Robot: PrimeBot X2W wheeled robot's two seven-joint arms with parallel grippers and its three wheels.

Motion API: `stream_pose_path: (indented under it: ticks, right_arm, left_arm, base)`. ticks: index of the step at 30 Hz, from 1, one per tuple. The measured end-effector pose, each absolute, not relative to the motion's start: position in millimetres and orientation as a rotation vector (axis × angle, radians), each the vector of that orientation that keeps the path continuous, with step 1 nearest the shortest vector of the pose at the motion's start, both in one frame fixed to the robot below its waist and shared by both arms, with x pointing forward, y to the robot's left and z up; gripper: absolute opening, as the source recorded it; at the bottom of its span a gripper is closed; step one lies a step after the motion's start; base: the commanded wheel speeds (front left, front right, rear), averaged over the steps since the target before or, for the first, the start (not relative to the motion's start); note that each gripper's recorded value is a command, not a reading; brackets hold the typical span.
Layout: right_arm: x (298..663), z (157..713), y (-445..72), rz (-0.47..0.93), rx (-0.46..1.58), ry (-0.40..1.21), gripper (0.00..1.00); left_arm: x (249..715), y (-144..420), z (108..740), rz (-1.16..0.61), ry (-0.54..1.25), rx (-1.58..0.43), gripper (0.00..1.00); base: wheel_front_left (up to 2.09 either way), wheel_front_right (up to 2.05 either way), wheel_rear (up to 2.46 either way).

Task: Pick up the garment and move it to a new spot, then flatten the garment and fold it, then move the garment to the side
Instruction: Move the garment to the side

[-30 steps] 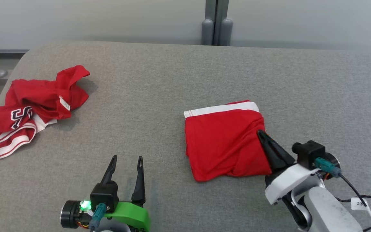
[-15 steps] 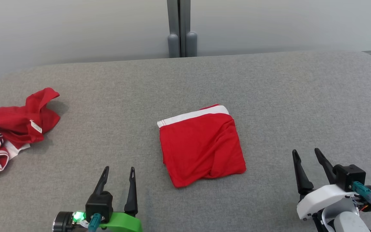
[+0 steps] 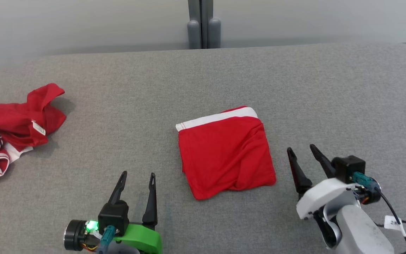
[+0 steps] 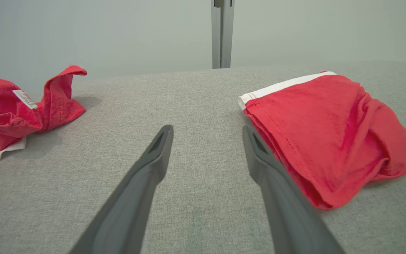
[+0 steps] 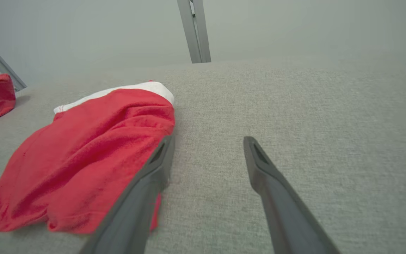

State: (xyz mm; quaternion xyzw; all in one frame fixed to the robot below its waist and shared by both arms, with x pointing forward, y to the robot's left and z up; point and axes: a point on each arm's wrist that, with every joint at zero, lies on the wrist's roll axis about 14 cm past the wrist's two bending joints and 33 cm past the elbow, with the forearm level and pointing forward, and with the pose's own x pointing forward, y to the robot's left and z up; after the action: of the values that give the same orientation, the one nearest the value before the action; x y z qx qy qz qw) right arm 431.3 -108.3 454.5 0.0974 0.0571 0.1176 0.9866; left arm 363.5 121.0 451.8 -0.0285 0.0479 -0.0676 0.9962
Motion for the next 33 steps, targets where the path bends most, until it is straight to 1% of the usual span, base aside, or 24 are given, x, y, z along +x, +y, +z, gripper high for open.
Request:
stream_pose_path:
  ticks: [7, 9, 12, 13, 14, 15, 16, 20, 23, 28, 33]
  right_arm:
    - [468.1, 454.1, -52.0, 0.386, 0.189, 0.145, 1.0]
    - [473.9, 445.7, -42.3, 0.409, 0.182, 0.176, 1.0]
    - [476.5, 417.6, -38.1, 0.414, 0.152, 0.267, 1.0]
    - [476.0, 410.0, -38.7, 0.409, 0.153, 0.291, 0.85]
    - [475.2, 402.0, -38.7, 0.405, 0.154, 0.317, 0.49]
    - [475.3, 397.2, -37.2, 0.408, 0.153, 0.331, 0.08]
    - [475.3, 394.1, -35.9, 0.41, 0.154, 0.339, 0.0]
    - [479.8, 392.8, -39.6, 0.388, 0.178, 0.335, 0.0]
    - [480.3, 395.3, -51.7, 0.351, 0.193, 0.319, 0.0]
    - [475.3, 398.4, -88.8, 0.26, 0.196, 0.298, 0.0]
    - [461.0, 402.2, -128.5, 0.167, 0.19, 0.283, 0.0]
  left_arm:
    - [366.8, 131.3, 444.3, -0.099, 0.12, -0.064, 1.0]
    - [367.1, 135.0, 441.8, -0.087, 0.128, -0.063, 1.0]
    - [367.2, 140.3, 438.5, -0.068, 0.139, -0.064, 1.0]
    - [367.3, 141.7, 437.8, -0.063, 0.142, -0.065, 1.0]
    - [367.4, 143.4, 437.1, -0.056, 0.144, -0.064, 1.0]
    - [367.1, 145.1, 435.8, -0.049, 0.149, -0.065, 1.0]
    - [367.0, 146.1, 434.8, -0.046, 0.152, -0.068, 1.0]
    - [371.1, 143.8, 434.1, -0.054, 0.152, -0.07, 1.0]
    - [376.9, 133.4, 435.9, -0.093, 0.143, -0.07, 1.0]
    - [390.2, 97.7, 444.0, -0.219, 0.112, -0.077, 1.0]
    - [400.2, 51.6, 453.3, -0.372, 0.08, -0.092, 1.0]
  base:
    - [0.0, 0.0, 0.0]
    - [0.0, 0.0, 0.0]
    - [0.0, 0.0, 0.0]
    - [0.0, 0.0, 0.0]
    - [0.0, 0.0, 0.0]
    - [0.0, 0.0, 0.0]
    - [0.0, 0.0, 0.0]
    - [0.0, 0.0, 0.0]
    - [0.0, 0.0, 0.0]
    - [0.0, 0.0, 0.0]
    - [0.0, 0.0, 0.0]
